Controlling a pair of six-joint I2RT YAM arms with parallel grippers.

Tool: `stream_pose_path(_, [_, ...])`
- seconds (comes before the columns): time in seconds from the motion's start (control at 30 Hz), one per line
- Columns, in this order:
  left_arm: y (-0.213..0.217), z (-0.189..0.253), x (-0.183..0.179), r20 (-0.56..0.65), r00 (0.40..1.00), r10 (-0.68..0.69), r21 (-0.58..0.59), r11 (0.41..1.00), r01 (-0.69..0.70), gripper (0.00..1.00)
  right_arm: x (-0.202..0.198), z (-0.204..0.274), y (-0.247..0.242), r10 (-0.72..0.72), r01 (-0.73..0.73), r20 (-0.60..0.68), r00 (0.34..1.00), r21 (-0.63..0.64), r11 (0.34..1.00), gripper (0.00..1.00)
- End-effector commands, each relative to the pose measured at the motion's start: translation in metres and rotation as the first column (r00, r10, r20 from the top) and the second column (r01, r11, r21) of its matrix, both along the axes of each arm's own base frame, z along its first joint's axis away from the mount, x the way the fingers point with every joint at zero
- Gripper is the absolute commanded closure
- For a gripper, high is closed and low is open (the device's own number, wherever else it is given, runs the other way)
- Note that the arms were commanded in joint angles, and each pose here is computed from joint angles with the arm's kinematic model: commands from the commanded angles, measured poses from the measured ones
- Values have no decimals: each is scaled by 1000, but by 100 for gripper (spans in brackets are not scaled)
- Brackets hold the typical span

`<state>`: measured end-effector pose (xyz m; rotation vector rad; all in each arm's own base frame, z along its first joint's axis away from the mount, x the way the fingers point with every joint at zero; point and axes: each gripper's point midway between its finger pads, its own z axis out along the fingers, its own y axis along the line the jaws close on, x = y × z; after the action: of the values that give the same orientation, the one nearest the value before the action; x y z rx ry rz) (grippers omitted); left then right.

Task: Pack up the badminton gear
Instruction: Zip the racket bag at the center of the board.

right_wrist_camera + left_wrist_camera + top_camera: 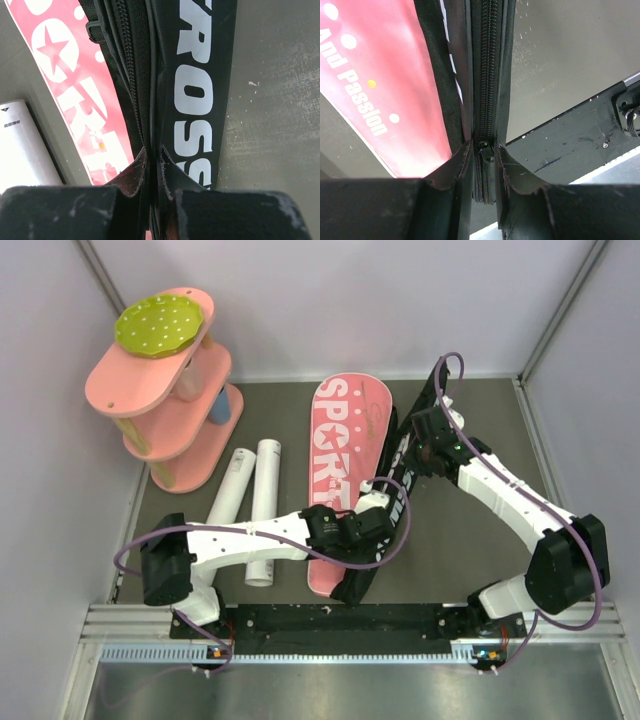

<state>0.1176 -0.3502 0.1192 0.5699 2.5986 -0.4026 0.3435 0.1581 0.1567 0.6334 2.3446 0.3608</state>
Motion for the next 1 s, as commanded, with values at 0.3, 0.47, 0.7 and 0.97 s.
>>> stream_pose_path(0.3, [3, 13, -15, 3, 998, -59, -62, 996, 59, 100, 22, 30, -18, -93, 93, 96, 991, -1, 996, 100])
stream_pose_path(0.47, [0, 12, -23, 0, 994, -106, -90, 990, 106, 100, 34, 39, -32, -125, 125, 148, 981, 9, 992, 100])
stream_pose_path(0.7, [2, 1, -35, -18, 988, -155, -81, 985, 153, 100, 56, 39, -53, -170, 160, 153, 974, 74, 984, 100])
stream_pose_path(0.97, [10, -7, -45, -24, 984, -174, -64, 983, 172, 100, 85, 46, -75, -246, 238, 177, 953, 65, 969, 100])
